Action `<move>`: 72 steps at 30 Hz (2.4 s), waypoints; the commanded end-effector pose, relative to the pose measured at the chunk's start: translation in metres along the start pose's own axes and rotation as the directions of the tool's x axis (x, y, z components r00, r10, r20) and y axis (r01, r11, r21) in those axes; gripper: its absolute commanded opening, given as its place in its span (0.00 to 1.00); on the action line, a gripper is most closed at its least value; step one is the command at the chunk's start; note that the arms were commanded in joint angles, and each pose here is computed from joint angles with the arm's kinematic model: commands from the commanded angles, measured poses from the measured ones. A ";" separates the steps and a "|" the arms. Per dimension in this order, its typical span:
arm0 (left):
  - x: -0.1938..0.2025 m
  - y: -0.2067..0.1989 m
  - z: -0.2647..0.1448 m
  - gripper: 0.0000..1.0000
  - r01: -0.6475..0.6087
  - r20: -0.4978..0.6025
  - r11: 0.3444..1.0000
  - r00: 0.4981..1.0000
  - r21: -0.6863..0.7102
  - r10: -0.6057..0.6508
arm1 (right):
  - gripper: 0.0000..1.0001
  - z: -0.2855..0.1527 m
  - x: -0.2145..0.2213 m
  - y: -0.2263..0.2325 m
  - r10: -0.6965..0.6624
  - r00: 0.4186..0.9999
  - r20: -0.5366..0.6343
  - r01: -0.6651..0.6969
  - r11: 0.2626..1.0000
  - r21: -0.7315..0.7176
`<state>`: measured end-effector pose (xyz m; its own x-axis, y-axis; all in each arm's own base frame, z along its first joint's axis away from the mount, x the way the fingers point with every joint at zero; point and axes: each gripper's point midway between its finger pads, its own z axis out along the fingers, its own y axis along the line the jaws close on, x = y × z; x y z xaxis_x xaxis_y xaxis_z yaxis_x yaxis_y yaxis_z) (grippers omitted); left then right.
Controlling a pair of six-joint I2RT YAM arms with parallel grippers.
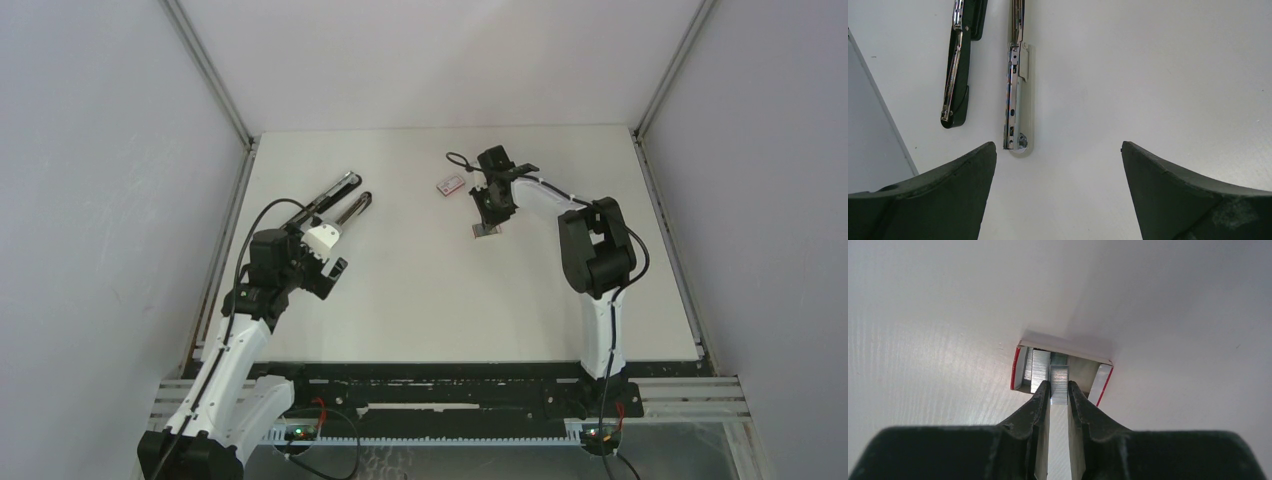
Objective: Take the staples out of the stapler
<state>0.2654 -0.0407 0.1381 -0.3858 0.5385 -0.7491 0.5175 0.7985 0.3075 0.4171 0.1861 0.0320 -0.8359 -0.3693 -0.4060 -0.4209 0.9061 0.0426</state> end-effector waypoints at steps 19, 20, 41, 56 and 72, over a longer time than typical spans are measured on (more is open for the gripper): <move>0.003 0.003 0.003 1.00 -0.018 0.005 1.000 1.000 -0.014 0.018 | 0.14 0.002 -0.007 -0.003 0.031 0.999 0.013 -0.032 0.999 0.013; 0.002 0.003 0.003 1.00 -0.019 0.006 1.000 1.000 -0.015 0.019 | 0.14 0.002 -0.007 -0.003 0.032 0.999 0.011 -0.032 0.999 0.013; 0.003 0.003 0.004 1.00 -0.020 0.005 1.000 1.000 -0.015 0.020 | 0.14 0.006 -0.001 -0.004 0.037 0.999 -0.009 -0.037 0.999 0.030; 0.003 0.003 0.004 1.00 -0.021 0.005 1.000 1.000 -0.014 0.021 | 0.19 0.008 -0.002 0.000 0.026 1.000 -0.007 -0.026 0.999 0.030; 0.003 0.003 0.004 1.00 -0.019 0.007 1.000 1.000 -0.016 0.020 | 0.26 -0.016 -0.020 -0.001 0.020 0.998 0.052 -0.022 0.999 0.039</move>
<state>0.2657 -0.0404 0.1383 -0.3817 0.5446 -0.7467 0.5201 0.7945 0.3136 0.4130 0.1822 0.0182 -0.8559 -0.3637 -0.3677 -0.3993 0.9165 0.0229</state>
